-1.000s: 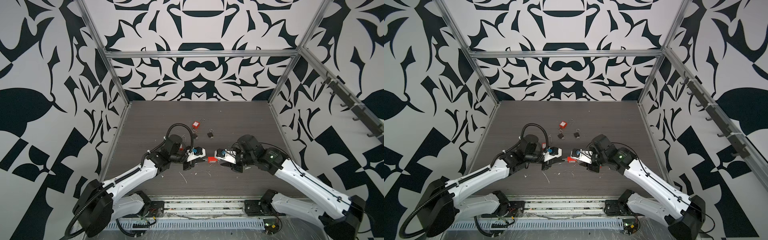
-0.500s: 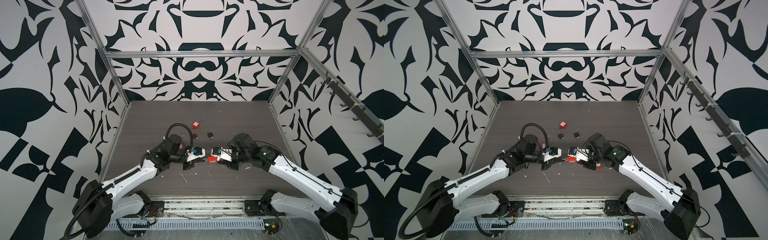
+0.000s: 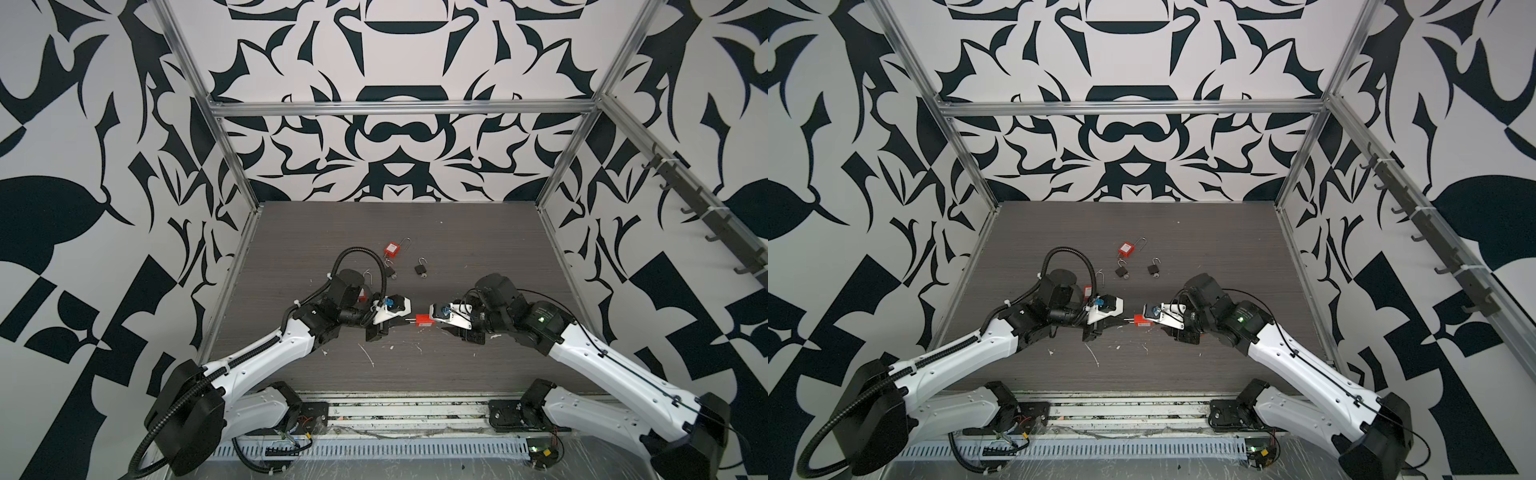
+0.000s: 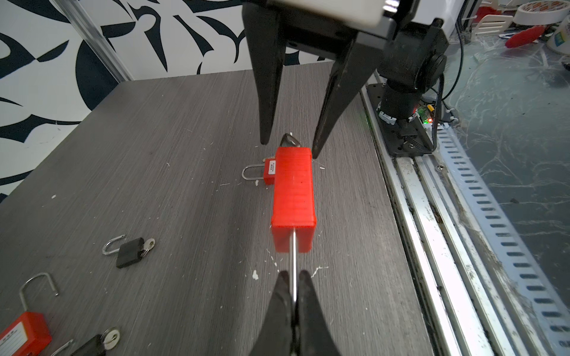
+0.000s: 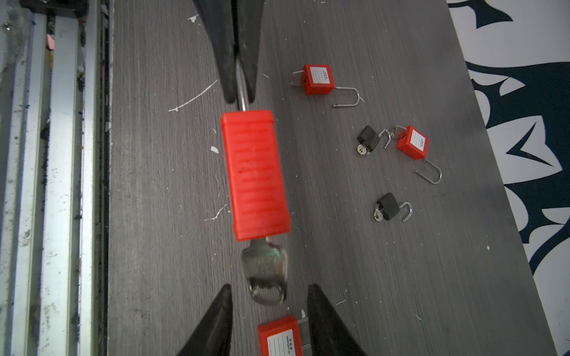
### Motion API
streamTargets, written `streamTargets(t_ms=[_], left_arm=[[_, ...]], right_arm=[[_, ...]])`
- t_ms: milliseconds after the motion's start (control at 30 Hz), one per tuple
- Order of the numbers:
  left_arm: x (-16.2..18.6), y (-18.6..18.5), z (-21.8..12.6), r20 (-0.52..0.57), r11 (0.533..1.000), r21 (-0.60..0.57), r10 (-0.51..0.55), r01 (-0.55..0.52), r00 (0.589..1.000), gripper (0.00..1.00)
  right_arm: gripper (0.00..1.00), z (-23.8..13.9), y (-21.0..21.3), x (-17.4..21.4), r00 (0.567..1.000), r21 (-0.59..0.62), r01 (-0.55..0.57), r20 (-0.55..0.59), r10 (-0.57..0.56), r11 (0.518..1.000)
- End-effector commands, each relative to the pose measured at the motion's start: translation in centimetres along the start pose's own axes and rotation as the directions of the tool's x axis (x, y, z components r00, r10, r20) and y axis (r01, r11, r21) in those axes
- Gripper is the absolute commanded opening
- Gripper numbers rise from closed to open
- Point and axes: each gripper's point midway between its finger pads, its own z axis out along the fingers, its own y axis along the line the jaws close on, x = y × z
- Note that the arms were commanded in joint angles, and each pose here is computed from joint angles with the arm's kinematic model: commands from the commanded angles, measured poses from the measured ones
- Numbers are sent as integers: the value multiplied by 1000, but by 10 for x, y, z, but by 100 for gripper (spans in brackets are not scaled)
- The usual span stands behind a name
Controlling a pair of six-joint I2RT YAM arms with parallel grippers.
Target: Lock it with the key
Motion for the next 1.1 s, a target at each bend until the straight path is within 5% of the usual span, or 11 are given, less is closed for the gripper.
streamTargets(t_ms=[0, 500, 767, 1067], left_arm=[[-13, -1, 0, 29, 999, 26, 18, -18, 999, 0], [-10, -1, 0, 12, 1000, 20, 15, -16, 1000, 0], [-5, -2, 1, 0, 1000, 18, 14, -14, 1000, 0], [-4, -4, 0, -3, 1000, 21, 23, -22, 1000, 0]], right_arm=[[42, -12, 3, -16, 999, -51, -45, 23, 47, 998], [22, 4, 8, -25, 998, -155, -56, 24, 60, 986], [9, 0, 5, -24, 997, -85, -5, 76, 11, 996], [0, -4, 9, 2, 997, -86, 58, -45, -62, 995]])
